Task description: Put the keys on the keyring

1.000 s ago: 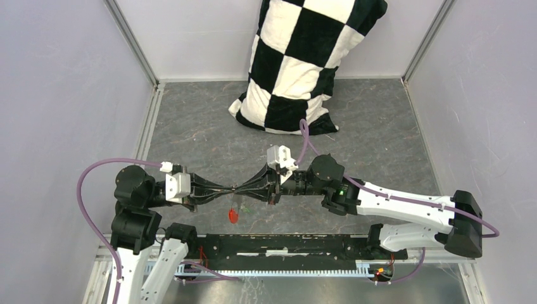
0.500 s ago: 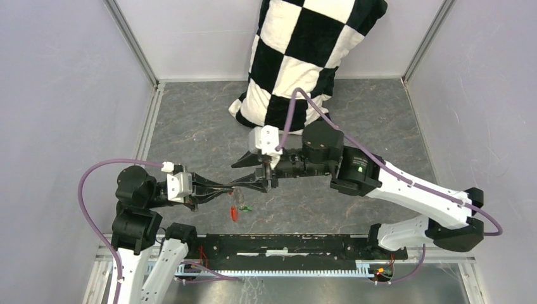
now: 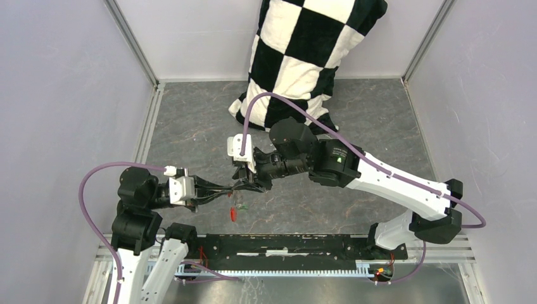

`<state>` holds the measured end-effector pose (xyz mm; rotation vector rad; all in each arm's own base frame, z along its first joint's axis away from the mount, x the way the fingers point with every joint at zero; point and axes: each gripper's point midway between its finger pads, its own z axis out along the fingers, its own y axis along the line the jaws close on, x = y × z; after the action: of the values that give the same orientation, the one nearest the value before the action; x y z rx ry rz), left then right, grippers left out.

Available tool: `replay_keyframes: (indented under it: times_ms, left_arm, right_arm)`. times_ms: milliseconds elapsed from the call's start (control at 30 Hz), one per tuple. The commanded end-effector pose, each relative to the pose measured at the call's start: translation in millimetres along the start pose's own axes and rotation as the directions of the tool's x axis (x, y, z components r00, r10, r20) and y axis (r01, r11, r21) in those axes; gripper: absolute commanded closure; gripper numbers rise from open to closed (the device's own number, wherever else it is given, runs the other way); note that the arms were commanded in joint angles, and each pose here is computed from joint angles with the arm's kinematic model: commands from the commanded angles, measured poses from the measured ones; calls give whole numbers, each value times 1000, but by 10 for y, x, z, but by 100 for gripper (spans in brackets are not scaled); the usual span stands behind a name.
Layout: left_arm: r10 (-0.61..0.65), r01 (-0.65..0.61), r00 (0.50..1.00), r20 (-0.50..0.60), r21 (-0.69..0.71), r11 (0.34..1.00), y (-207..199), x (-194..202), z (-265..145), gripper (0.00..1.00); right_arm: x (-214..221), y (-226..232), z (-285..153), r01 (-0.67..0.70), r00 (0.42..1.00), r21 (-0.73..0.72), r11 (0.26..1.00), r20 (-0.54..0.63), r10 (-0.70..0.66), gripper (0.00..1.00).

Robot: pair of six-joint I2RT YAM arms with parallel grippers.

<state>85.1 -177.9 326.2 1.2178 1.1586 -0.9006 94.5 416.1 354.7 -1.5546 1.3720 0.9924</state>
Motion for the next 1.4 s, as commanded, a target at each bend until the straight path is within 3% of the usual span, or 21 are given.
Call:
replay_keyframes:
  times_ms: [0, 467, 667, 833, 967, 1033, 1367]
  left_arm:
    - [96, -96, 995, 12, -7, 995, 1, -102, -22, 98]
    - [121, -121, 993, 11, -13, 993, 14, -114, -26, 98]
    - [125, -124, 992, 12, -12, 992, 8, -107, -27, 98]
    - [132, -132, 991, 13, -14, 991, 3, -110, -30, 98]
    - [131, -131, 991, 13, -13, 991, 2, -108, -30, 98]
    - [135, -135, 991, 14, -13, 991, -6, -117, -33, 98]
    - [135, -136, 991, 23, 8, 991, -48, -116, -30, 98]
  right_arm:
    - [-204, 23, -57, 22, 999, -23, 999, 34, -22, 66]
    - [-61, 32, 60, -18, 999, -53, 998, -48, 16, 74]
    - [-34, 27, 79, -22, 997, -60, 998, -74, 17, 90]
    - [29, 41, 78, -29, 995, -65, 998, -97, 22, 91]
    - [26, 36, 64, -22, 995, -60, 998, -95, 17, 89]
    - [33, 56, 66, -19, 996, -71, 997, -92, 13, 99]
    - [-78, 55, 84, -81, 996, -46, 996, 32, 82, 100]
